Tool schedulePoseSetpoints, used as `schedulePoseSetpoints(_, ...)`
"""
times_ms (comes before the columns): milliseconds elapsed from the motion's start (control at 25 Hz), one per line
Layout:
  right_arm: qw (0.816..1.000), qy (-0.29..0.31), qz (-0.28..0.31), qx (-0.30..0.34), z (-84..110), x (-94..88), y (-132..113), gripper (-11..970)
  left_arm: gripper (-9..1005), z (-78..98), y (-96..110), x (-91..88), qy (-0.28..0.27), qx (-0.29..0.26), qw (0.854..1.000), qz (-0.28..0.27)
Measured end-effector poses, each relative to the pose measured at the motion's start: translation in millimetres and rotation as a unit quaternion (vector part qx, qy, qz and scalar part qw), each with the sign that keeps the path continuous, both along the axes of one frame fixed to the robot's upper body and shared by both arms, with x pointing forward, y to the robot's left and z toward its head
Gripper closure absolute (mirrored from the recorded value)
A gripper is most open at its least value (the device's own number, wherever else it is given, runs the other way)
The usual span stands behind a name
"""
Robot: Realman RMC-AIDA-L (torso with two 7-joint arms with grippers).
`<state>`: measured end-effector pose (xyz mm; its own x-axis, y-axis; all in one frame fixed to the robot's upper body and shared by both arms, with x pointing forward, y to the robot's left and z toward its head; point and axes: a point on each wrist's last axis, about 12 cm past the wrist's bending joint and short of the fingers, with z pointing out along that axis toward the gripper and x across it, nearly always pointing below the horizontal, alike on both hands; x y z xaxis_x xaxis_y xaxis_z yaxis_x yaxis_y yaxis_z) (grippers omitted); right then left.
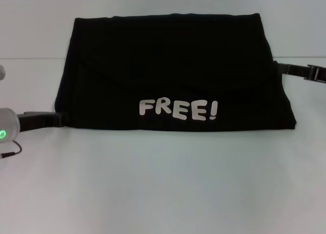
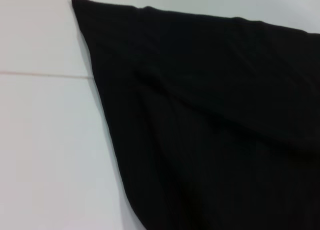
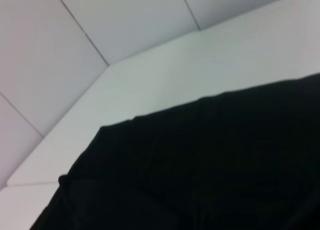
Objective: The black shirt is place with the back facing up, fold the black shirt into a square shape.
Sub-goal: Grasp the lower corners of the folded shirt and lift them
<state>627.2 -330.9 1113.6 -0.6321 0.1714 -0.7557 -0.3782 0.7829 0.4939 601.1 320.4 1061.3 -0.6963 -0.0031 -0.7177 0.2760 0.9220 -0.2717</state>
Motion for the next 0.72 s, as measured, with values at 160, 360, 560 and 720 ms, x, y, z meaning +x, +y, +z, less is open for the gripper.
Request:
schedulePoseSetpoints(160,0.999,0.037,0.015,-0.024,-1.9,0.3,1.7,409,989,5.3,6.6,-1.3,-0.004,-0.003,1.000,-0.001)
schedulePoseSetpoints(360,0.995,0.086,0.023,-0.054,-4.9,-2.1,-2.9,416,996,8.1,12.2,-3.4,-0.003,-0.006,1.000,0.000)
schedulePoseSetpoints(560,0.992,0.109,0.015,-0.067,-9.9,-7.9,-12.0,422,995,8.0,13.5,-4.2,-0.003,-0.005,1.000,0.001)
schedulePoseSetpoints(720,0.990,0.118,0.017,-0.070,-13.5,-10.6,-12.5,427,995,7.6,13.9,-4.8,-0.002,-0.005,1.000,0.001)
